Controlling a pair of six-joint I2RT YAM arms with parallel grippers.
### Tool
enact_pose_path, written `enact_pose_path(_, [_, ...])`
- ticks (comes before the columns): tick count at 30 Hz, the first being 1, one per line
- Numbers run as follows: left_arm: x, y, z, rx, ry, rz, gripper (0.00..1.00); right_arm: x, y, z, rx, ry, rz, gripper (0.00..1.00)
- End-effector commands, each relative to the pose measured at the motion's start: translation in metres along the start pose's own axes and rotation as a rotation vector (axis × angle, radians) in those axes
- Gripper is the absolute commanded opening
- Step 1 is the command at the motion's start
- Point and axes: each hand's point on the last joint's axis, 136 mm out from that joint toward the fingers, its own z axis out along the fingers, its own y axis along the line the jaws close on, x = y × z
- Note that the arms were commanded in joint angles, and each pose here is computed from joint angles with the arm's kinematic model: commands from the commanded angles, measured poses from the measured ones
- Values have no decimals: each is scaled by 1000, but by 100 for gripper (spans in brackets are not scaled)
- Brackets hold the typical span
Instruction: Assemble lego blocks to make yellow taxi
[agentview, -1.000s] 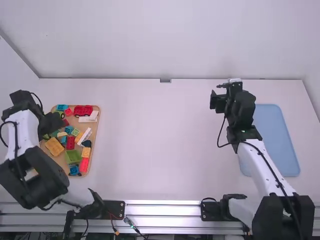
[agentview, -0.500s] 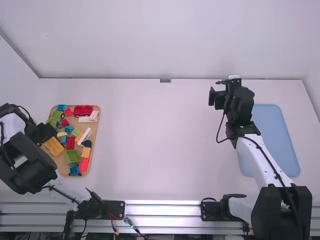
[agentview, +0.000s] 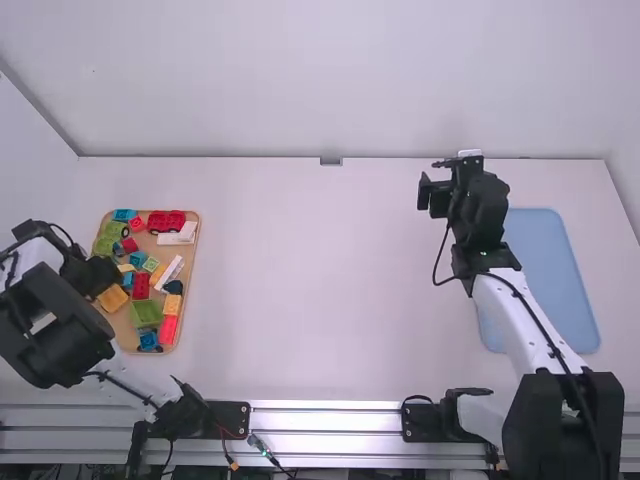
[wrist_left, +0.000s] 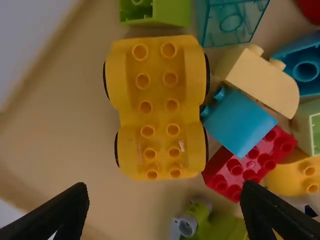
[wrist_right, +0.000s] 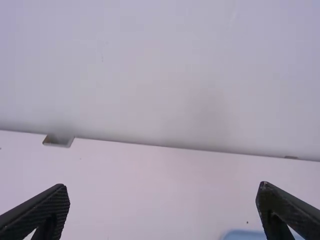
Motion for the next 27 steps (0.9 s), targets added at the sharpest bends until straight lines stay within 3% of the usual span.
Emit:
enact_pose_path(1, [7, 0, 7, -1, 21, 11, 82, -17, 1, 1, -2, -34, 1, 99])
enact_pose_path(17, [13, 25, 29, -47, 40, -37, 83, -17, 1, 1, -4, -34, 1, 99])
enact_pose_path(27, [3, 11, 33, 31, 1, 34, 86, -19, 7, 1, -37, -44, 0, 99])
